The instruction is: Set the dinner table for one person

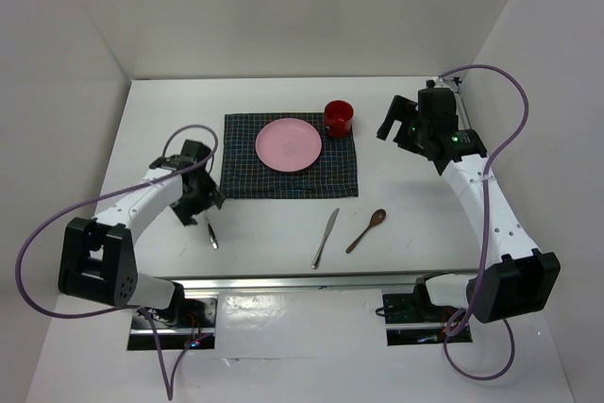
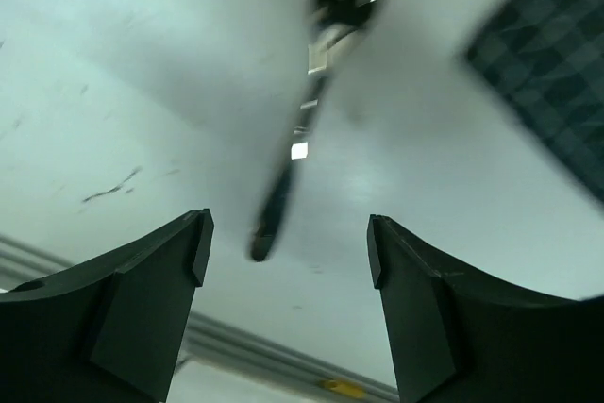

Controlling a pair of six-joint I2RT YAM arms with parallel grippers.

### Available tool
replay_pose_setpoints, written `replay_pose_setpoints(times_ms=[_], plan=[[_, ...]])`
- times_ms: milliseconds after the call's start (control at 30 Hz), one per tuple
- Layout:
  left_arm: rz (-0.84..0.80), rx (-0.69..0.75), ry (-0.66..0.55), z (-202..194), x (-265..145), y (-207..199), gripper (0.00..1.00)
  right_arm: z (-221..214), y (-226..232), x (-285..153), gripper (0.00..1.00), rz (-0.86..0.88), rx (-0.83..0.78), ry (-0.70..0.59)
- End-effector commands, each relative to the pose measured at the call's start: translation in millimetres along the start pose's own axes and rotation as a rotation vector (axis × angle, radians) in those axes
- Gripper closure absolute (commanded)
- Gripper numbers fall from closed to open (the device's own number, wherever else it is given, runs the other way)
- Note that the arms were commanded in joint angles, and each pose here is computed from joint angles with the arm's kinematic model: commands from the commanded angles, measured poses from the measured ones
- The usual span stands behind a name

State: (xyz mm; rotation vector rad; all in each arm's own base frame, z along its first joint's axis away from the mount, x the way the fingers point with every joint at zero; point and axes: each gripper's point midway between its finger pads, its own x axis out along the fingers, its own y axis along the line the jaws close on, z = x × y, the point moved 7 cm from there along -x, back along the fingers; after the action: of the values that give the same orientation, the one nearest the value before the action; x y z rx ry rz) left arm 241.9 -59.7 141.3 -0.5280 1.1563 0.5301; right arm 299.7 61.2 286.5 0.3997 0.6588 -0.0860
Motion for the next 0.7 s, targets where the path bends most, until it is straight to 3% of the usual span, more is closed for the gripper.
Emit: replay_pose_setpoints(times_ms=[0, 167, 333, 367, 467, 600, 667], plan=[[0.029, -0.095, -0.002, -11, 13, 19, 0.16, 6, 7, -1, 0.0, 0.047, 0.011, -0.034], [0.004, -0.094, 0.005, -10, 35, 22, 0.24, 3, 7, 2, 0.0, 0.046, 0.01, -0.014], [0.097, -0.096, 0.017, -7, 58, 27, 0.34, 4, 7, -1, 0.0, 0.051, 0.01, -0.022], [0.117, -0.094, 0.043, -7, 65, 28, 0.43, 3, 6, -1, 0.0, 0.046, 0.01, -0.014], [0.114, -0.093, 0.07, -7, 73, 24, 0.55, 3, 6, -1, 0.0, 0.046, 0.01, -0.014], [0.156, -0.086, 0.064, 1, 68, 22, 1.0, 4, 6, -3, 0.0, 0.038, 0.001, -0.018], [0.173, -0.086, 0.007, 14, 46, 22, 1.0, 4, 6, -3, 0.0, 0.038, 0.001, -0.018]])
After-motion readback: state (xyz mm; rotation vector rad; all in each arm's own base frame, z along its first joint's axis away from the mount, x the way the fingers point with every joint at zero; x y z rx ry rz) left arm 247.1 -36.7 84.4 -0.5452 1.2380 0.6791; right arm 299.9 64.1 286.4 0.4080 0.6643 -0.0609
